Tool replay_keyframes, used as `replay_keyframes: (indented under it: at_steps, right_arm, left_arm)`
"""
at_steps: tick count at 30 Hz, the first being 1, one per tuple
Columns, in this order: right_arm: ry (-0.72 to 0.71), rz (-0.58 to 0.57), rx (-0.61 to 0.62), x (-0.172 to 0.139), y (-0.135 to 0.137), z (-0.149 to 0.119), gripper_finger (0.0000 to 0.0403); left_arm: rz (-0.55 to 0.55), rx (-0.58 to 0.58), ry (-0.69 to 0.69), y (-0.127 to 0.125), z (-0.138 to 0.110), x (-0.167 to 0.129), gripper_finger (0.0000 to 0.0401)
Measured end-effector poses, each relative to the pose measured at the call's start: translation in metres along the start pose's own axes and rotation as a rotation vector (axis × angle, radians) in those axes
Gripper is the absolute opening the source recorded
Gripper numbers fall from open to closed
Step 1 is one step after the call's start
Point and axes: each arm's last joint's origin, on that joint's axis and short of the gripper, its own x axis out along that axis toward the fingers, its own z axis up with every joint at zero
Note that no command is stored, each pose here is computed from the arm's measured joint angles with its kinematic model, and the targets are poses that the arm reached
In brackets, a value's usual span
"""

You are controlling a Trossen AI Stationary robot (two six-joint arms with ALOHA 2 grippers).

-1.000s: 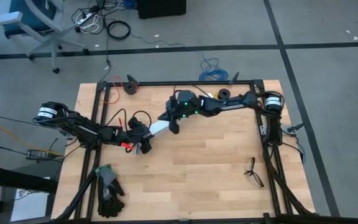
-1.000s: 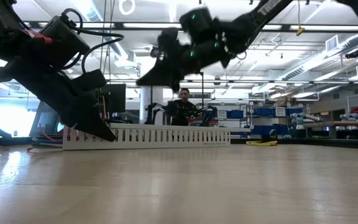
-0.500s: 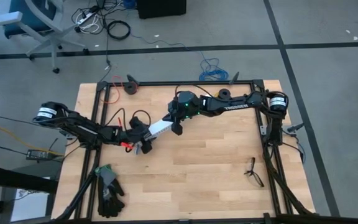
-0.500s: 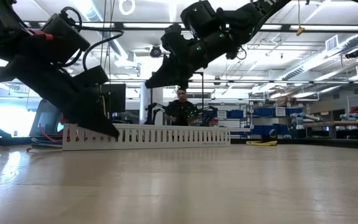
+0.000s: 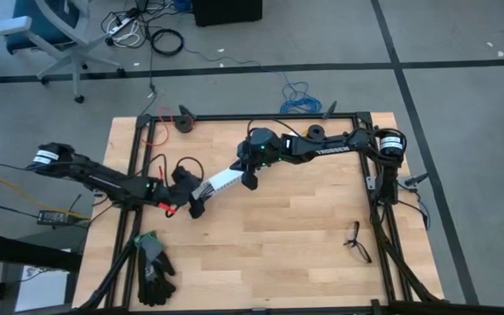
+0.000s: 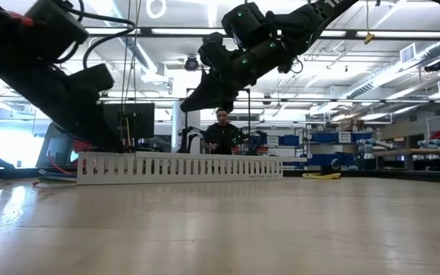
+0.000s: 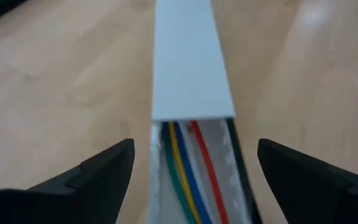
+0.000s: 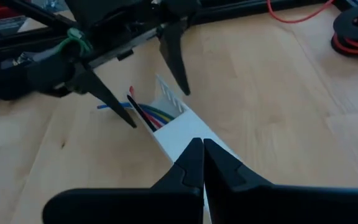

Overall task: Ziptie cables
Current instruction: Close the white cable duct

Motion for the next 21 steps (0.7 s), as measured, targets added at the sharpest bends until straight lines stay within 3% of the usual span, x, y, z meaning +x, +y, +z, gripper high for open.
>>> replay_keyframes:
  at_steps: [6, 12, 21]
  right_arm:
    - [0.023, -0.001, 0.005, 0.000, 0.000, -0.002, 0.0000]
    - [0.025, 0.001, 0.004, 0.000, 0.000, -0.002, 0.0000]
    - [0.033, 0.007, 0.003, 0.000, 0.002, -0.003, 0.0000]
  left_arm:
    - [-0.016, -0.017, 0.023, -0.013, -0.012, -0.006, 0.0351]
    - [0.109, -0.067, 0.053, -0.013, -0.027, -0.006, 0.0351]
    - [0.111, -0.006, 0.050, -0.020, -0.033, 0.007, 0.0351]
